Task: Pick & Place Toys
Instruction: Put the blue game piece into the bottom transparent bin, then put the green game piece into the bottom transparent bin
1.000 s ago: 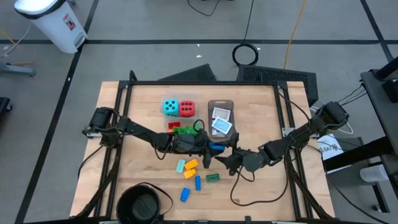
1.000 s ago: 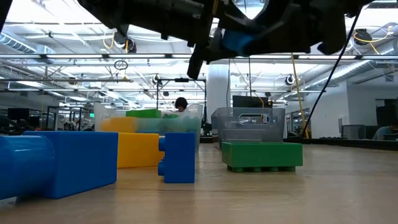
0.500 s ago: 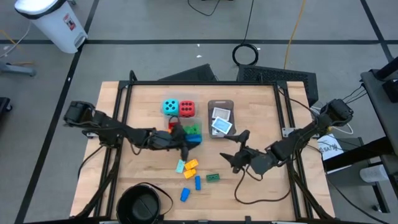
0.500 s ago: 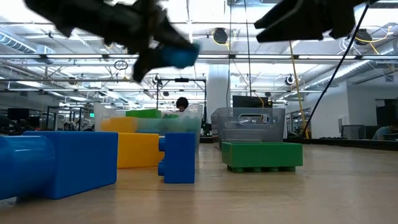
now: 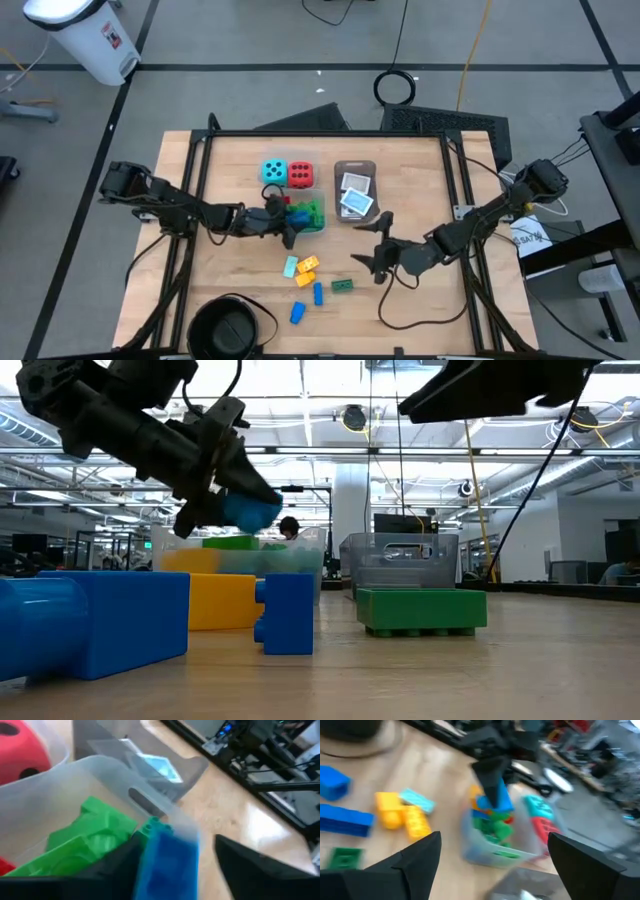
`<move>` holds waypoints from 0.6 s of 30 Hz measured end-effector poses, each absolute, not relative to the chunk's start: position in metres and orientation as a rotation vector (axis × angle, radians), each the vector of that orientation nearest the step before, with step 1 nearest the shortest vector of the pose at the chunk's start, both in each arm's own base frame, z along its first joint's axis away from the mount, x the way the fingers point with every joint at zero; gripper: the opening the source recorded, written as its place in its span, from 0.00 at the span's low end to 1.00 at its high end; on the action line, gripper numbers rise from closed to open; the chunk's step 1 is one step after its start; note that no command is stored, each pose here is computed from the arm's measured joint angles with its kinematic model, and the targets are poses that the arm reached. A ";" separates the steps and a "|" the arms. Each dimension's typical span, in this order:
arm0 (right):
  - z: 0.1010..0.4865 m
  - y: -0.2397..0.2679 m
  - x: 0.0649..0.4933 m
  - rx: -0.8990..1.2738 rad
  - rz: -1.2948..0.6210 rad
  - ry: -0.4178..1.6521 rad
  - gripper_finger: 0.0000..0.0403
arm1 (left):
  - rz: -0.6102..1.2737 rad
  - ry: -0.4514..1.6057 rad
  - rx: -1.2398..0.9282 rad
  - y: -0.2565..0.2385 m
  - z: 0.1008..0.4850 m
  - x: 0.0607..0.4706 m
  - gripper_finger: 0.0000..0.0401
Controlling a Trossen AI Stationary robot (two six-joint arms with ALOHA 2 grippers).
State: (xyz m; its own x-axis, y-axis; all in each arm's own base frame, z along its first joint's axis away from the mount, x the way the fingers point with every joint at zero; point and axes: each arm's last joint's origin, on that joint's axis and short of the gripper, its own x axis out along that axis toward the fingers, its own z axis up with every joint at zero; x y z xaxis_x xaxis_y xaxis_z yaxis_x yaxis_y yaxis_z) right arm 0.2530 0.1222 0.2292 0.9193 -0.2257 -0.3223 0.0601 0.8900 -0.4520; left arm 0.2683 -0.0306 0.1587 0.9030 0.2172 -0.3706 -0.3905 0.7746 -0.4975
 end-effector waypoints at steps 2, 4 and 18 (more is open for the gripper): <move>0.229 0.123 0.253 -0.411 -0.102 0.378 0.83 | 0.324 0.297 -0.605 -0.029 0.160 0.269 0.75; 0.228 0.125 0.253 -0.381 -0.055 0.379 0.83 | 0.330 0.302 -0.604 -0.027 0.159 0.269 0.88; 0.156 0.159 0.293 -0.136 0.193 0.601 0.82 | 0.293 0.127 -0.679 -0.021 0.185 0.269 0.76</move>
State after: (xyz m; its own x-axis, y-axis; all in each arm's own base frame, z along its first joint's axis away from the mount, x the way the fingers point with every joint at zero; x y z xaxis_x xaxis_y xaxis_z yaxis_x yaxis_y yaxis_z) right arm 0.2931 0.1586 0.1563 0.8075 0.1400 -0.5731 -0.2191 0.9731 -0.0710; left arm 0.2692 -0.0209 0.1845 0.9513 0.2255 -0.2103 -0.3077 0.7391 -0.5992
